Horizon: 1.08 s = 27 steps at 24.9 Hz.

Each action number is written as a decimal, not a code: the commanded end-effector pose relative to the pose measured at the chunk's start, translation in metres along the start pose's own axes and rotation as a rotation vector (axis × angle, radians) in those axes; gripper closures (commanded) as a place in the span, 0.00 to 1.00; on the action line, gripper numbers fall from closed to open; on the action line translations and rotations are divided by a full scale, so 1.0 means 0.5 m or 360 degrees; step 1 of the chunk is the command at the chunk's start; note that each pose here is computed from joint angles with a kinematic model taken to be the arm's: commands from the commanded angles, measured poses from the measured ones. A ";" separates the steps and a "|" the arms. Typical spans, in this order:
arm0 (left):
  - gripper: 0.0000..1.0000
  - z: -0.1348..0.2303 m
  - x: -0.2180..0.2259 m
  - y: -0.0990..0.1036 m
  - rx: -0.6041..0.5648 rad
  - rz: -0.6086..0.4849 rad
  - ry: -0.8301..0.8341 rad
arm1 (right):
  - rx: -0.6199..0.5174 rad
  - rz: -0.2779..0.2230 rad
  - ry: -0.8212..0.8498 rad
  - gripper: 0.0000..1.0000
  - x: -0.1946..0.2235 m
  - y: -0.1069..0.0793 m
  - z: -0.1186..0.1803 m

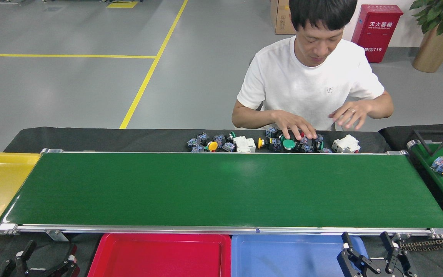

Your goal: Pick switch part from conveyor to tray

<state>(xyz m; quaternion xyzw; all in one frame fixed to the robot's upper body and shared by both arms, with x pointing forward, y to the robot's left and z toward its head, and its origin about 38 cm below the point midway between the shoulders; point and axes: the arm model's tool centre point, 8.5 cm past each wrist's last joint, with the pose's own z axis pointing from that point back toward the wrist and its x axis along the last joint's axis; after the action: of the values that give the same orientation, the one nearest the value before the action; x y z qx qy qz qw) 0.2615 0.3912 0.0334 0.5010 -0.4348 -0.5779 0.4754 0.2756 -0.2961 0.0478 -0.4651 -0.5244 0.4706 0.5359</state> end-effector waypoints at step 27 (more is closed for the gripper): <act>0.00 -0.002 -0.014 0.008 0.0027 -0.0006 0.0024 | -0.0005 -0.0053 0.0193 0.01 0.000 -0.057 -0.081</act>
<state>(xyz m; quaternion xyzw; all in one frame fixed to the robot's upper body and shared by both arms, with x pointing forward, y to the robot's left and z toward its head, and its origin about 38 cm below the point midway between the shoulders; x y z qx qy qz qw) 0.2602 0.3941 0.0313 0.5006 -0.4320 -0.5763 0.4802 0.3138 -0.2942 0.0701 -0.4746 -0.5062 0.4391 0.5707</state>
